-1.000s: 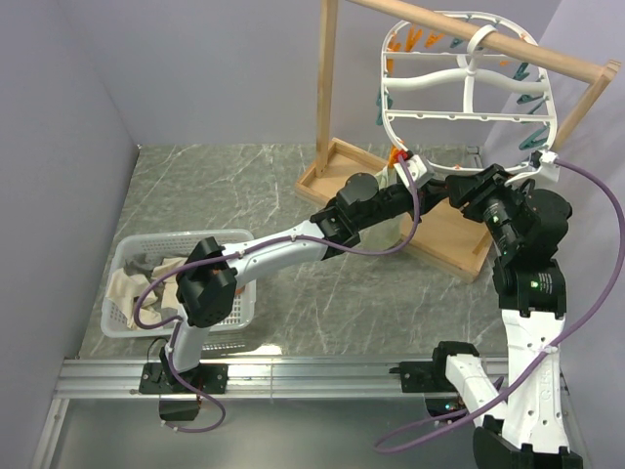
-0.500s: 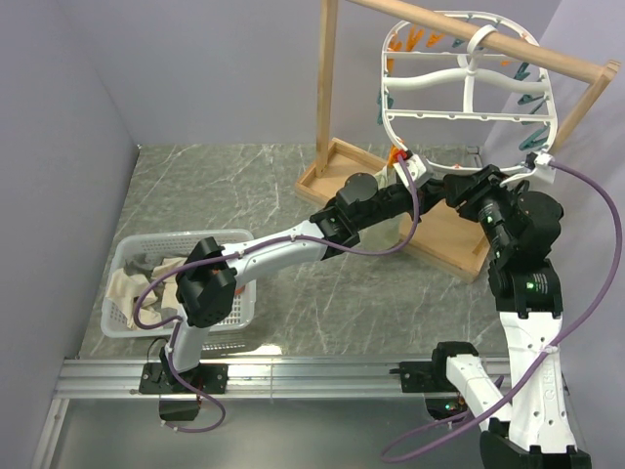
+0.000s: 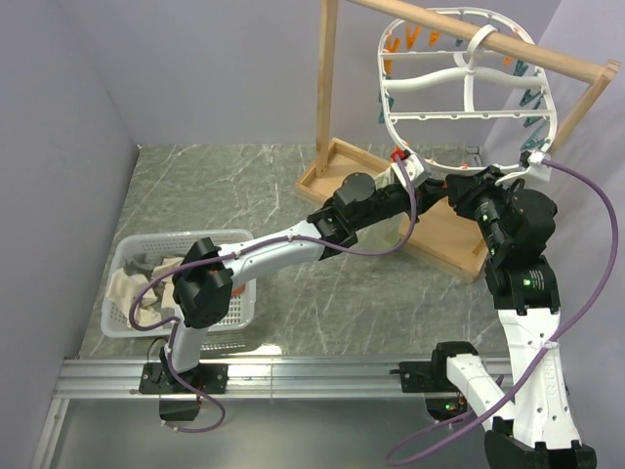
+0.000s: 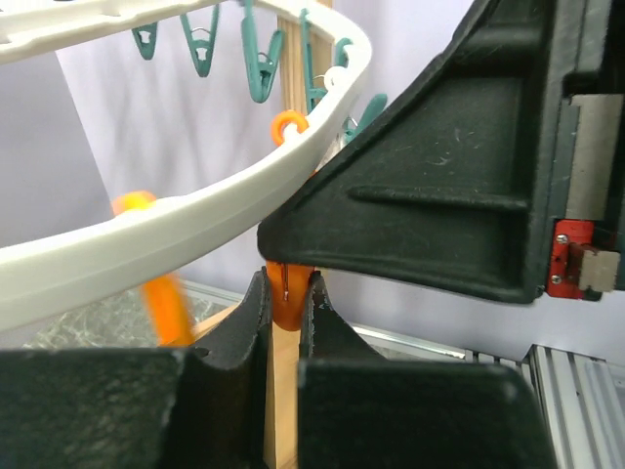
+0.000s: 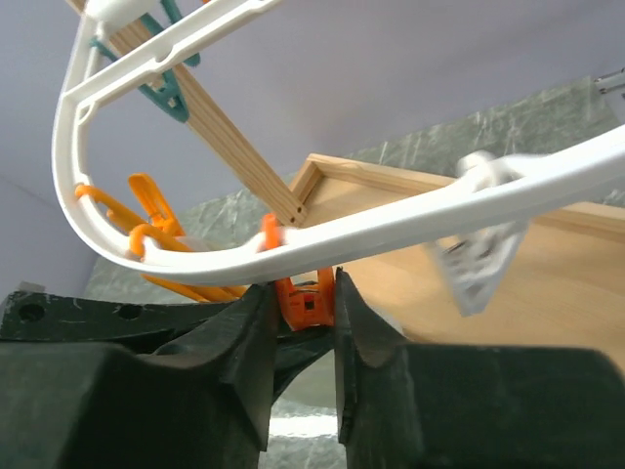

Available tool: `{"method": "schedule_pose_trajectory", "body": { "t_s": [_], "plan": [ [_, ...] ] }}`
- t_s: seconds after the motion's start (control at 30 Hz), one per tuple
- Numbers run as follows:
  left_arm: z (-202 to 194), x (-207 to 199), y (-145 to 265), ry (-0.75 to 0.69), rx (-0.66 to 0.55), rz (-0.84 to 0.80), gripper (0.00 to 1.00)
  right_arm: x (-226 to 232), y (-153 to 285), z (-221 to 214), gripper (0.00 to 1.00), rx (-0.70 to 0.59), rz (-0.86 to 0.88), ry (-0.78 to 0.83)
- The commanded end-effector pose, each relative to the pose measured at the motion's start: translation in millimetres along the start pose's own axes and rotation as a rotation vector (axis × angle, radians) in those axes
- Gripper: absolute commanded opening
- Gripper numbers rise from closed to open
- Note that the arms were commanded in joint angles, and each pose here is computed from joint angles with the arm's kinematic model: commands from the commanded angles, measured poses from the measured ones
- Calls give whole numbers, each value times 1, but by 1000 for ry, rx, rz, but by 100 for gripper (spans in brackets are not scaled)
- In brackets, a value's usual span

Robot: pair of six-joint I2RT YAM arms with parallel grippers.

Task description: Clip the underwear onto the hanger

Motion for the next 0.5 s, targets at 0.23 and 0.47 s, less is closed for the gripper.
{"method": "schedule_pose_trajectory", "body": {
  "t_s": [0.23, 0.47],
  "plan": [
    [14, -46, 17, 26, 15, -196, 43, 16, -4, 24, 0, -111, 60, -2],
    [24, -39, 66, 28, 49, -232, 58, 16, -1, 23, 0, -103, 62, 3]
  ]
}}
Point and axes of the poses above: each gripper's point midway between its finger pads, its own y axis back along the fingers, its own x axis along the line the jaws close on, z = x × y, the point moved 6 cm from there along y, back along the fingers, and after that the axes turned 5 degrees about -y, right-handed, at the moved point
